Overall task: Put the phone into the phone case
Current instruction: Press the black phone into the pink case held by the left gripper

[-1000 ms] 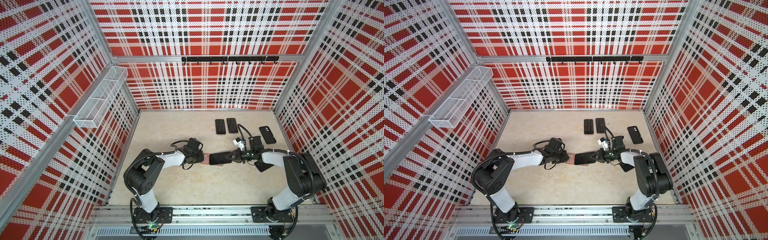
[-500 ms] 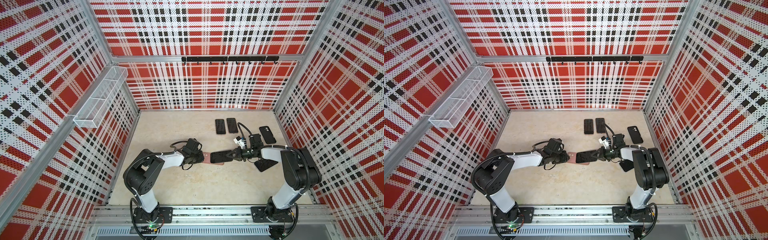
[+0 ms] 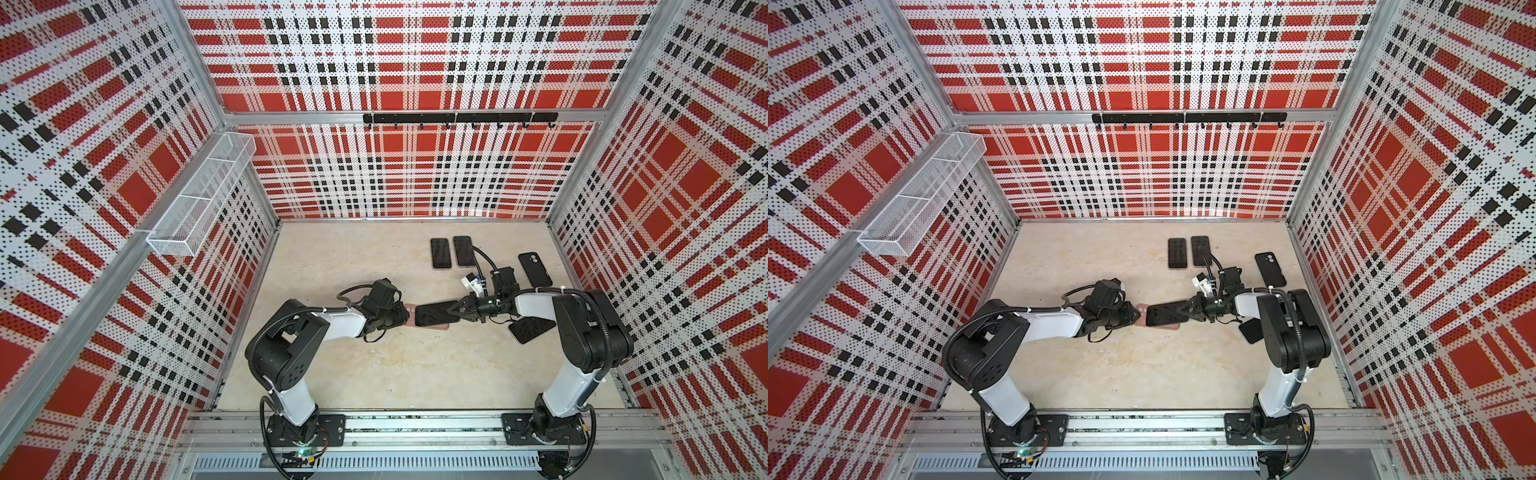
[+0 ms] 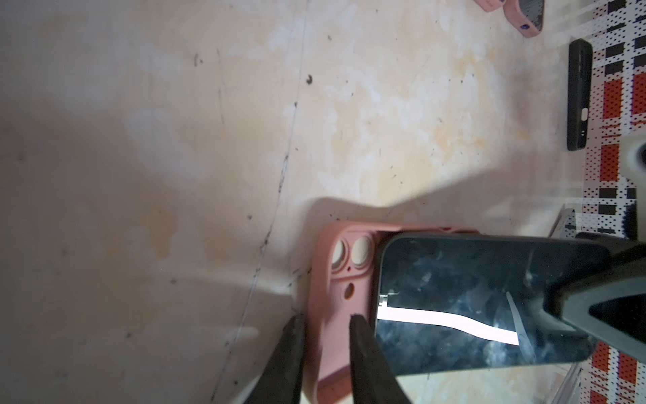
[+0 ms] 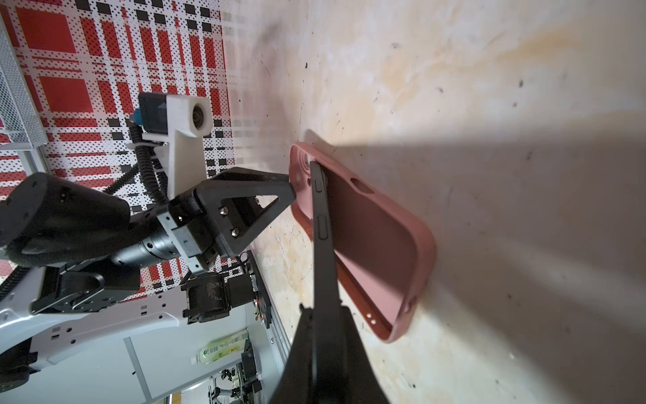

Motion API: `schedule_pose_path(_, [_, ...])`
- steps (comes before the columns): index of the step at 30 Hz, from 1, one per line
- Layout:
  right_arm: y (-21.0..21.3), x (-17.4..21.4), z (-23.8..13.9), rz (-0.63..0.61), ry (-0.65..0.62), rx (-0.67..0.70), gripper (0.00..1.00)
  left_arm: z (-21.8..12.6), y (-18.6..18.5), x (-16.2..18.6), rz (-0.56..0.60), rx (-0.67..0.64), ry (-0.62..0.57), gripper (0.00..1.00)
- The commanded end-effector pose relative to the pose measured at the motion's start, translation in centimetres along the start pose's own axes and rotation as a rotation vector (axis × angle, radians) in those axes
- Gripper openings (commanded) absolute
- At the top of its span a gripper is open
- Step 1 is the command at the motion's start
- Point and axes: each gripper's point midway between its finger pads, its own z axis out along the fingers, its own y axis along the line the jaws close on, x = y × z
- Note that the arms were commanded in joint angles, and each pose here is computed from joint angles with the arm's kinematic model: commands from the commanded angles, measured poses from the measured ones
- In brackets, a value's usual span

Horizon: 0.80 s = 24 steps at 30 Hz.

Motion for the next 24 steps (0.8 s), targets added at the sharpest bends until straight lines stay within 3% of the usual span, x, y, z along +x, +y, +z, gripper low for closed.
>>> schedule_pose_path(1, [-4.3,1.8,1.7,0.071,0.027,0.175,0.00,0.2,-3.0,3.2,-0.012,0.136,0.093,0.27])
schedule_pose_path(7, [-3.8,2.3,2.1,0.049,0.057,0.138,0.00,0.6,-2.6,3.4,-0.014,0.128,0.101,0.36])
schedule_pose_path(11, [-3.9,3.1,2.4,0.034,0.107,0.140,0.00,0.3,-1.7,1.4,-0.014,0.103,0.055,0.42])
schedule_pose_path(17, [-3.7,4.4,3.0,0.028,0.167,0.136,0.00,0.9,-1.8,-0.2,0.003,0.101,0.038,0.45])
schedule_pose_path(24, [-4.5,4.3,3.5,0.055,0.157,0.139,0.00,1.1,-2.6,0.9,0.006,0.131,0.054,0.45])
